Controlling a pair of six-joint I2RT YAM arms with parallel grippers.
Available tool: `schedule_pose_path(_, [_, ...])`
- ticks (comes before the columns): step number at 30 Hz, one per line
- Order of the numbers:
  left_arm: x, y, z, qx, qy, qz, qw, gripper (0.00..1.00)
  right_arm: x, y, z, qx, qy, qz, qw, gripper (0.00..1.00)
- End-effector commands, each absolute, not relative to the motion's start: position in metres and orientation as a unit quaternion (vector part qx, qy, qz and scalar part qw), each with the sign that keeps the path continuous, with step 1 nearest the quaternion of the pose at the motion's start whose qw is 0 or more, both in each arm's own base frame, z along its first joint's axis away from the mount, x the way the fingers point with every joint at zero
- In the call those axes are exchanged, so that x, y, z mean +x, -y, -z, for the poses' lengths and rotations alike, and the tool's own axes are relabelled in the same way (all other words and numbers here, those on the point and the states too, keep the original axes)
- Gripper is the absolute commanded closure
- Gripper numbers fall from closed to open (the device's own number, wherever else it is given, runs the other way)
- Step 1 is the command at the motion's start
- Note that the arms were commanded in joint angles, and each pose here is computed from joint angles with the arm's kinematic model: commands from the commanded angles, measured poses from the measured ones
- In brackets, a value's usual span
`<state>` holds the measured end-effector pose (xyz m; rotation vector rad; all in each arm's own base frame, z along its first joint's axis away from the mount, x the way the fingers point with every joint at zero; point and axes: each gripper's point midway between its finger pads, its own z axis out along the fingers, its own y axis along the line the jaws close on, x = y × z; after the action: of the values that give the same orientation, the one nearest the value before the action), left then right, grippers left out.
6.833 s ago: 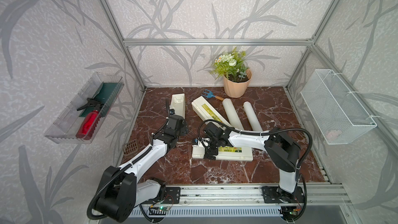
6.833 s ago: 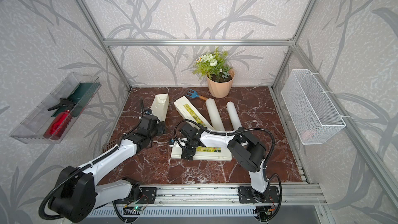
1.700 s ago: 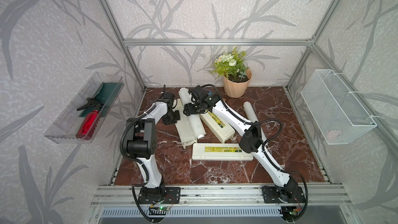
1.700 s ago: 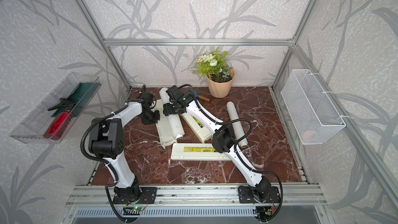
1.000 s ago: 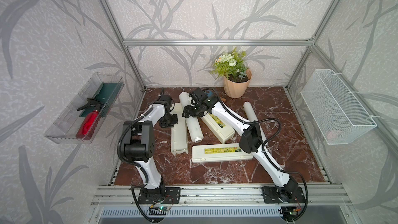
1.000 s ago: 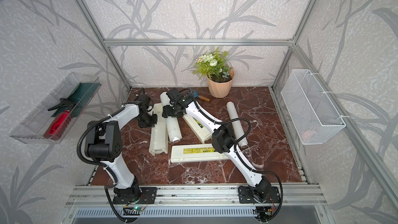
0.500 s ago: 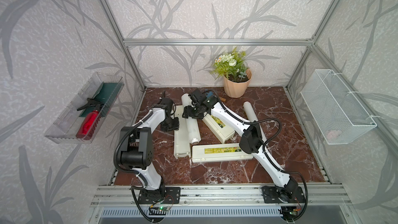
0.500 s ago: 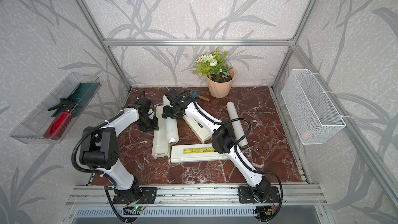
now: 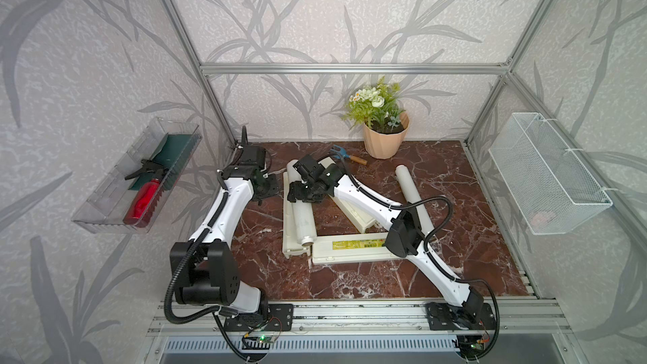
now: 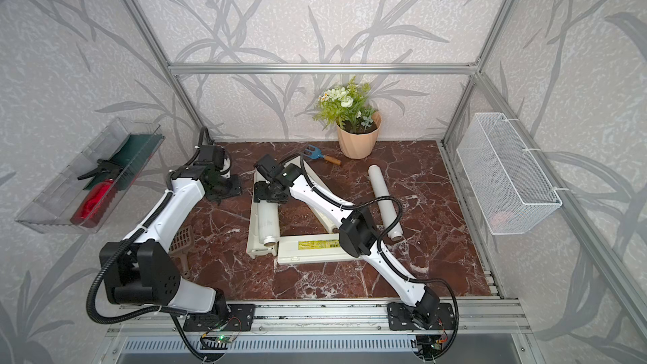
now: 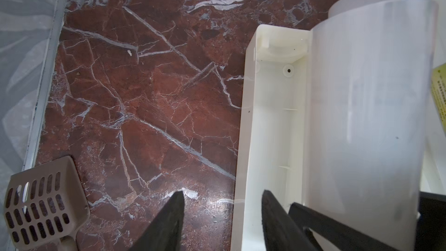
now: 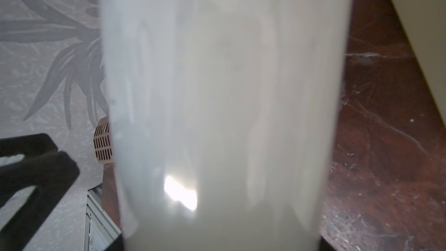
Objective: Put plastic wrap rolls into dispensers
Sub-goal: Adjust the plastic wrap cutting box at the center of the board, then place the plastic wrap into the plastic wrap cutting box.
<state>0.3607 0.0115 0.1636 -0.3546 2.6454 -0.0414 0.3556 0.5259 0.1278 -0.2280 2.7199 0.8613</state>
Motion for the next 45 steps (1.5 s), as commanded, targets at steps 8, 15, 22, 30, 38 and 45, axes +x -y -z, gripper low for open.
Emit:
schedule_pose_path(8, [0.349,-0.016,-0.155,-0.157,-0.960,0.029,0.230,0.48,0.372,-0.554,-0.185,-0.056,-0.902,-0.372,0.210,0.74])
schedule_pose_path(15, [0.350,-0.019,-0.150,-0.159,-0.961,0.025,0.224,0.47,0.371,-0.557,-0.149,-0.043,-0.915,-0.349,0.198,0.70])
schedule_pose_path(22, [0.351,-0.022,-0.148,-0.162,-0.961,0.024,0.221,0.47,0.370,-0.551,-0.128,-0.032,-0.928,-0.319,0.192,0.61])
schedule_pose_path(30, [0.354,-0.020,-0.142,-0.158,-0.965,0.032,0.209,0.47,0.364,-0.549,-0.123,-0.037,-0.934,-0.304,0.186,0.31])
schedule_pose_path(38, [0.362,0.001,-0.126,-0.137,-0.972,0.087,0.167,0.47,0.367,-0.541,-0.136,-0.037,-0.934,-0.291,0.203,0.01])
schedule_pose_path(45, [0.366,0.001,-0.128,-0.134,-0.971,0.088,0.175,0.47,0.370,-0.535,-0.167,-0.043,-0.926,-0.290,0.239,0.01])
